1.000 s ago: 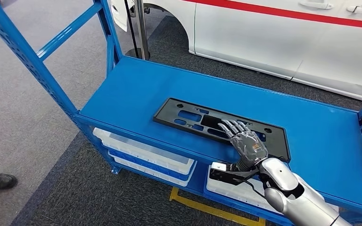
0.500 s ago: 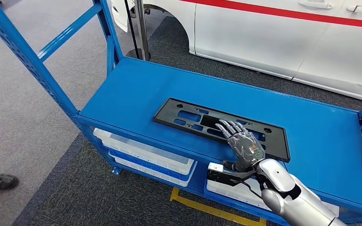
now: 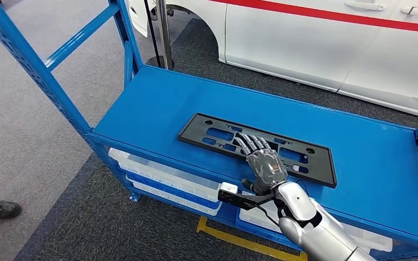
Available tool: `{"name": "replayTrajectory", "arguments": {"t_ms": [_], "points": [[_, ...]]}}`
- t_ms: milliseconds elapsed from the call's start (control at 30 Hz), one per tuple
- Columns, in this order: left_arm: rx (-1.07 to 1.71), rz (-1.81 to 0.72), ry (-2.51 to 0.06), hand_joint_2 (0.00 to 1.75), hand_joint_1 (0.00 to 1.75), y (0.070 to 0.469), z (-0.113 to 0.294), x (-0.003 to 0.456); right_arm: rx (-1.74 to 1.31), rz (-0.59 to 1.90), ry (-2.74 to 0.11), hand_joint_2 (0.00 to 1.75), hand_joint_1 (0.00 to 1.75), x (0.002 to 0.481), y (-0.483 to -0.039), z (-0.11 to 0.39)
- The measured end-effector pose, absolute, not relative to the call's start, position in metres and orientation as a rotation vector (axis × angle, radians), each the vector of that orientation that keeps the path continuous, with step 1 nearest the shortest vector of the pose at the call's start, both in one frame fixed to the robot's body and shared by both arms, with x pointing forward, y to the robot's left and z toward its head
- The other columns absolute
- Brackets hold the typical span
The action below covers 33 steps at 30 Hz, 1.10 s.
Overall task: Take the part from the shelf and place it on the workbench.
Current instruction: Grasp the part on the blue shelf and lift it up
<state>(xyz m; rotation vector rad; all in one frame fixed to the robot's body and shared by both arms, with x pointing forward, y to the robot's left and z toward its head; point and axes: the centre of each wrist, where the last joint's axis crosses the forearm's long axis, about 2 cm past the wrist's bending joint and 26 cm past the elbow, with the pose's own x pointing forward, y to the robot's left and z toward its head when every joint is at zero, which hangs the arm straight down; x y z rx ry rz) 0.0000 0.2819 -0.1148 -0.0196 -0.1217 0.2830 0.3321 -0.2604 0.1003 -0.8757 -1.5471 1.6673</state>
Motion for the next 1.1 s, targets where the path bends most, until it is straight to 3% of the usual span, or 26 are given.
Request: {"name": "replayTrajectory", "arguments": {"t_ms": [467, 1100], "points": [[-0.042, 0.296, -0.173, 0.00, 0.00, 0.281, -0.115, 0.002, -1.042, 1.652, -1.467, 1.75, 0.00, 0.355, -0.250, 0.086], [-0.052, 0.305, -0.210, 0.00, 0.00, 0.280, -0.114, 0.009, -1.239, 1.543, -1.258, 1.75, 0.00, 0.383, -0.308, 0.097]]}}
